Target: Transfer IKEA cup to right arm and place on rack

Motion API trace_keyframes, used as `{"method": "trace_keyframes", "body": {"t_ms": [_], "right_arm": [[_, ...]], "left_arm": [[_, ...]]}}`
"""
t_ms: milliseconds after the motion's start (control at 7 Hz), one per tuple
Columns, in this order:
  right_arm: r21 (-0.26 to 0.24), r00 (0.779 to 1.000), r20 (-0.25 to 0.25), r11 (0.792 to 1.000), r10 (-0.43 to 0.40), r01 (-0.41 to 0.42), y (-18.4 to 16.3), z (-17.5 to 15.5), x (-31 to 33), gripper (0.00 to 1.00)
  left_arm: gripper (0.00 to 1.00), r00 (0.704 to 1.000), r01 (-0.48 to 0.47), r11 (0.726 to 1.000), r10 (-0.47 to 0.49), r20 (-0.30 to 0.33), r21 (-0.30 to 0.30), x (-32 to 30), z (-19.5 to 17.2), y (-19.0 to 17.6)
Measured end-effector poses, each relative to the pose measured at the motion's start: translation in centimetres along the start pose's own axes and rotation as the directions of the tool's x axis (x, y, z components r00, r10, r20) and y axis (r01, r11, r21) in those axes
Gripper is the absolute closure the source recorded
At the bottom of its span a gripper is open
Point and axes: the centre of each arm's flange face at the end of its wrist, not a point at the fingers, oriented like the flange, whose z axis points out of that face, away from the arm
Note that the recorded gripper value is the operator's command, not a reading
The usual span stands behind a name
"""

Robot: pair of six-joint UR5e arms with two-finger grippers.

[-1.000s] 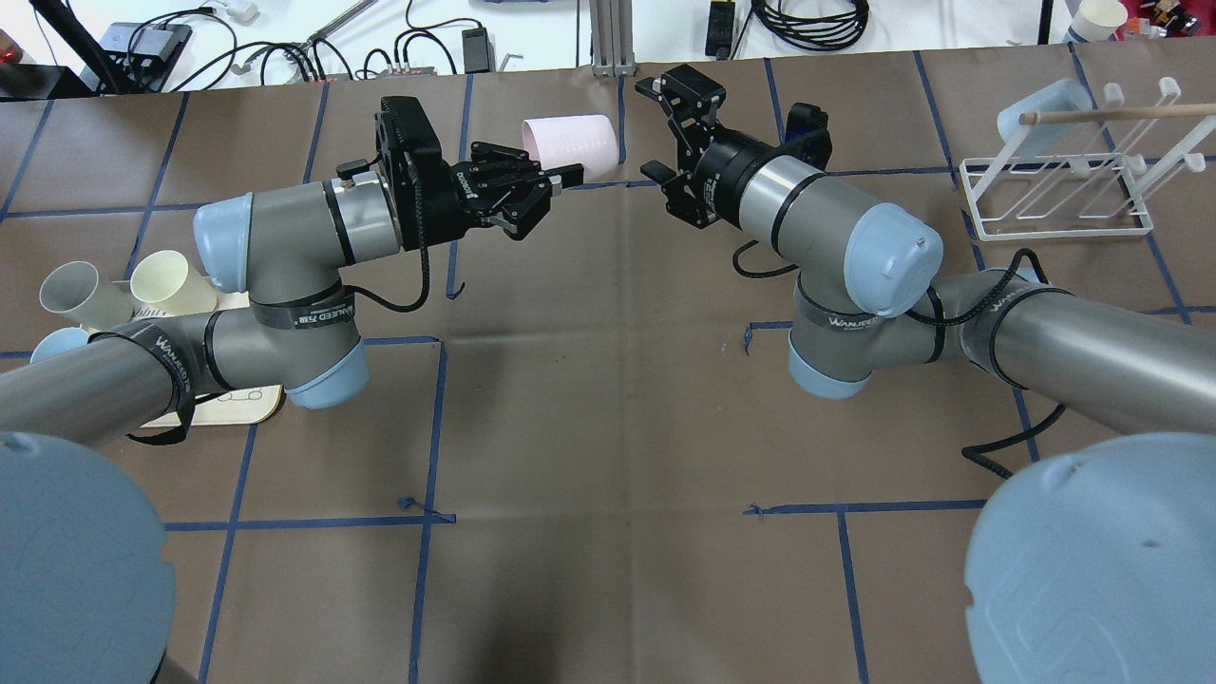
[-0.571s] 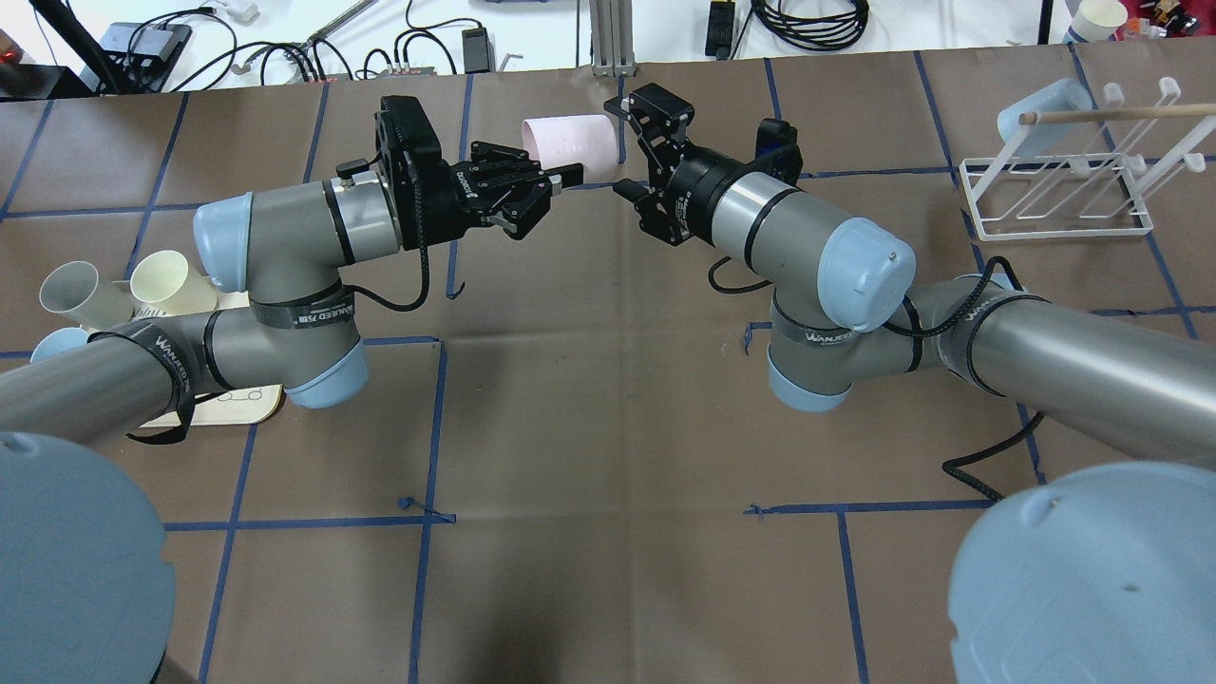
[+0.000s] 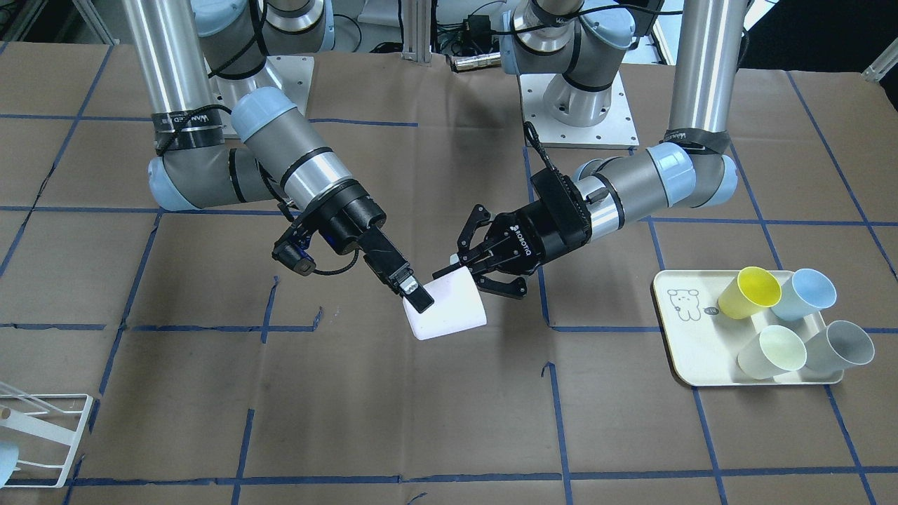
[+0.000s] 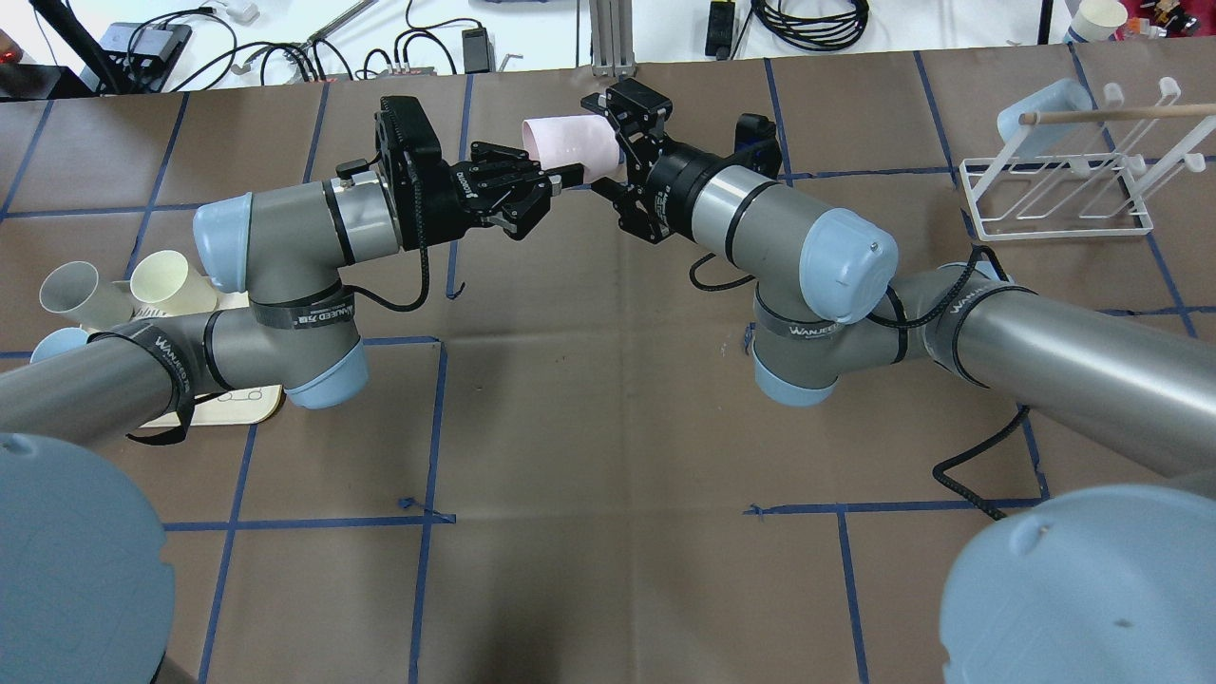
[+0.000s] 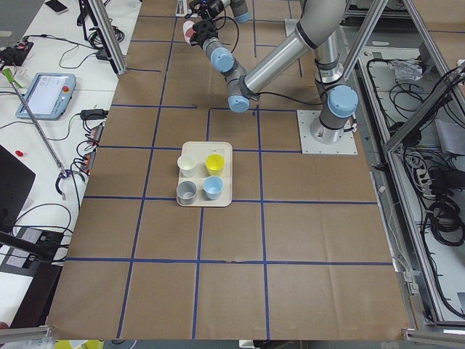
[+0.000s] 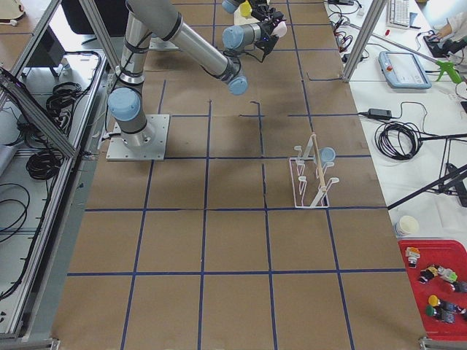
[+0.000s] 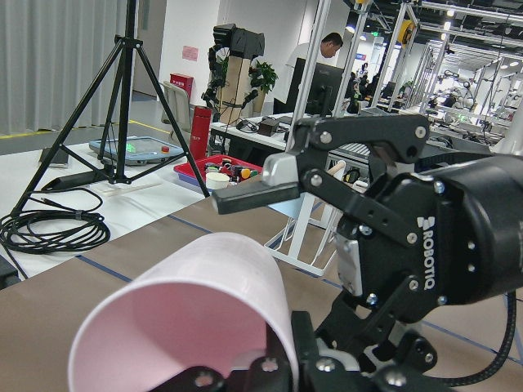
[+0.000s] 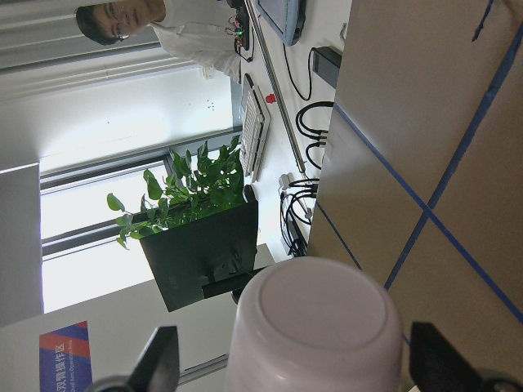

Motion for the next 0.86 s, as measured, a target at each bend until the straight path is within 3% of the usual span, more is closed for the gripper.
{"method": "trace_keyframes", "body": {"t_ms": [857], "right_arm": [[-0.012,1.000,-0.016,1.000,0.017,-0.017,0.43,0.97,0.05,0.00]], "left_arm": [[1.00,1.000,0.001,1.000,-0.001,0.000,-0.001,-0.08,0.05,0.08]]}}
